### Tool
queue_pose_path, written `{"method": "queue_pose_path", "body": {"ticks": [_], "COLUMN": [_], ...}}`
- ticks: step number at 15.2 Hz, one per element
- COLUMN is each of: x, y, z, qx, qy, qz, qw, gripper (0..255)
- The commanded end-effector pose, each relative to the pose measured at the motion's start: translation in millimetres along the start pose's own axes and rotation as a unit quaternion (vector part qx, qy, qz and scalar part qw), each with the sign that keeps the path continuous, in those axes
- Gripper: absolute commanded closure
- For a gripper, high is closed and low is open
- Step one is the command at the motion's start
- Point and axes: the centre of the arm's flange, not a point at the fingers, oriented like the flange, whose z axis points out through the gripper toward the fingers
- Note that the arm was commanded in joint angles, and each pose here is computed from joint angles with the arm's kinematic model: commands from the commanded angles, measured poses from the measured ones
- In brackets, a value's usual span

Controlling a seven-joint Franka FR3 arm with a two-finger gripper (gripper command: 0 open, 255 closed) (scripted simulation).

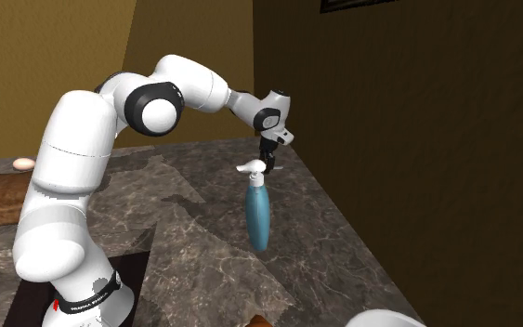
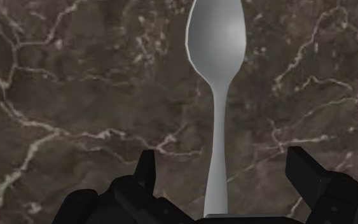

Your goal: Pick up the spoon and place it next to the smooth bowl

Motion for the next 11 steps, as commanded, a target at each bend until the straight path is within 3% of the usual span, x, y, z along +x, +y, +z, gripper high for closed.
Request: {"method": "queue_pose_path", "body": {"ticks": [1,2,3,11], "x": [0.0,0.0,0.0,0.3], "y": [0.0,0.0,0.0,1.1], "z": [0.0,0.0,0.0,-0.2], "qx": [0.000,0.000,0.000,0.000], "qy": [0.000,0.000,0.000,0.000], "qz": [0.000,0.000,0.000,0.000], "qw": [1.0000,1.0000,1.0000,1.0000], "gripper": [0,0,255,255]}}
